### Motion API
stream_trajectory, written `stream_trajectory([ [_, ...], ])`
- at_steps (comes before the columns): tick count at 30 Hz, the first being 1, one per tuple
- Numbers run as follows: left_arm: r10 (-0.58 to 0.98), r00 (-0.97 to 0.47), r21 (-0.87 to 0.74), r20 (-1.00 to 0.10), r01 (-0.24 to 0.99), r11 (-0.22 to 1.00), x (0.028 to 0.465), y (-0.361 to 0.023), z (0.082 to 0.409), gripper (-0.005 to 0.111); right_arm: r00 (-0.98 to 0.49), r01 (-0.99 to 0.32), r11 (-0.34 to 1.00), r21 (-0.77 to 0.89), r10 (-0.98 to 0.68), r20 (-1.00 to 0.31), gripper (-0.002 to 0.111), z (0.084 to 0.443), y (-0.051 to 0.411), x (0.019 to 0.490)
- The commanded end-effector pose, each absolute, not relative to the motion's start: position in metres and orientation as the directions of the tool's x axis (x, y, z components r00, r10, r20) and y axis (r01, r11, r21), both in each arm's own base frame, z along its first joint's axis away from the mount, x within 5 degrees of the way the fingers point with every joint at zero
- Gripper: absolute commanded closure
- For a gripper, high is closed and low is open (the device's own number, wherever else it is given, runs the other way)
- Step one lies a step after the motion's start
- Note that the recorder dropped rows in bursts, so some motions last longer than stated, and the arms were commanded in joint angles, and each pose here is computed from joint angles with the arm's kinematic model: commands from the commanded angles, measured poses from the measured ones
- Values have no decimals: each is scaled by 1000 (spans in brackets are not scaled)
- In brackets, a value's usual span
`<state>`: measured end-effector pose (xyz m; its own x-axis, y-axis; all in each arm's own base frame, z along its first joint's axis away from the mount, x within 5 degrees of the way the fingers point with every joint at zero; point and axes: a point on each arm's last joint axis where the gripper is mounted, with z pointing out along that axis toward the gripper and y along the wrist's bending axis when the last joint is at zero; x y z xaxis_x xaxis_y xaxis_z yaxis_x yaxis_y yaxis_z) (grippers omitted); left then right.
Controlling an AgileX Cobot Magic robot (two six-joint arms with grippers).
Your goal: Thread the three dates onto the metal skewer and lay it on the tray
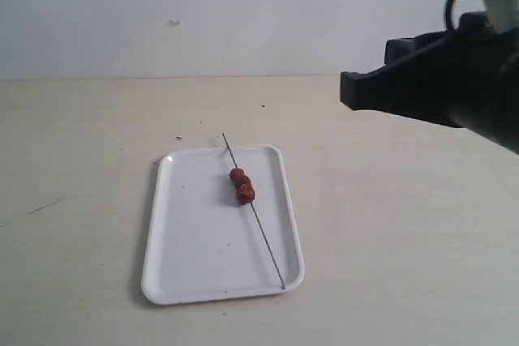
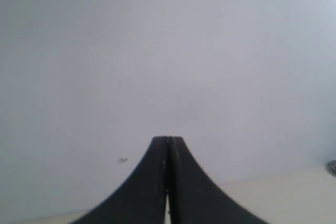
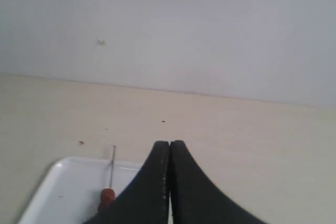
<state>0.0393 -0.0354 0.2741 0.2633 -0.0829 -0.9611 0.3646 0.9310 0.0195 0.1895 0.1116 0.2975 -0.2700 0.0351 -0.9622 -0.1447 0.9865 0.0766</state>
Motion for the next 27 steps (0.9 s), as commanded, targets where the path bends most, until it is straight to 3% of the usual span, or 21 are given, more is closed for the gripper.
stream_trajectory([
  [1,-95,231,-9,-968,348,937,42,-33,256,107,-146,-459,888,31,-41,-988,108,317,110,152],
  [4,-99,179,-32,-979,345,938,47,-33,241,107,-94,-587,809,19,-44,-995,108,323,104,127],
  [8,-100,146,-44,-984,344,938,49,-33,230,107,-45,-646,762,47,23,-999,108,334,92,104],
  [20,-61,139,-10,-988,339,941,50,-33,227,107,75,-661,748,55,140,-987,108,354,66,76],
  [24,-61,139,-10,-988,339,941,50,-33,227,107,86,-654,755,49,139,-987,108,355,65,75],
  [27,-61,139,-10,-988,339,941,50,-33,227,107,179,-591,805,-55,65,-982,108,357,59,77],
])
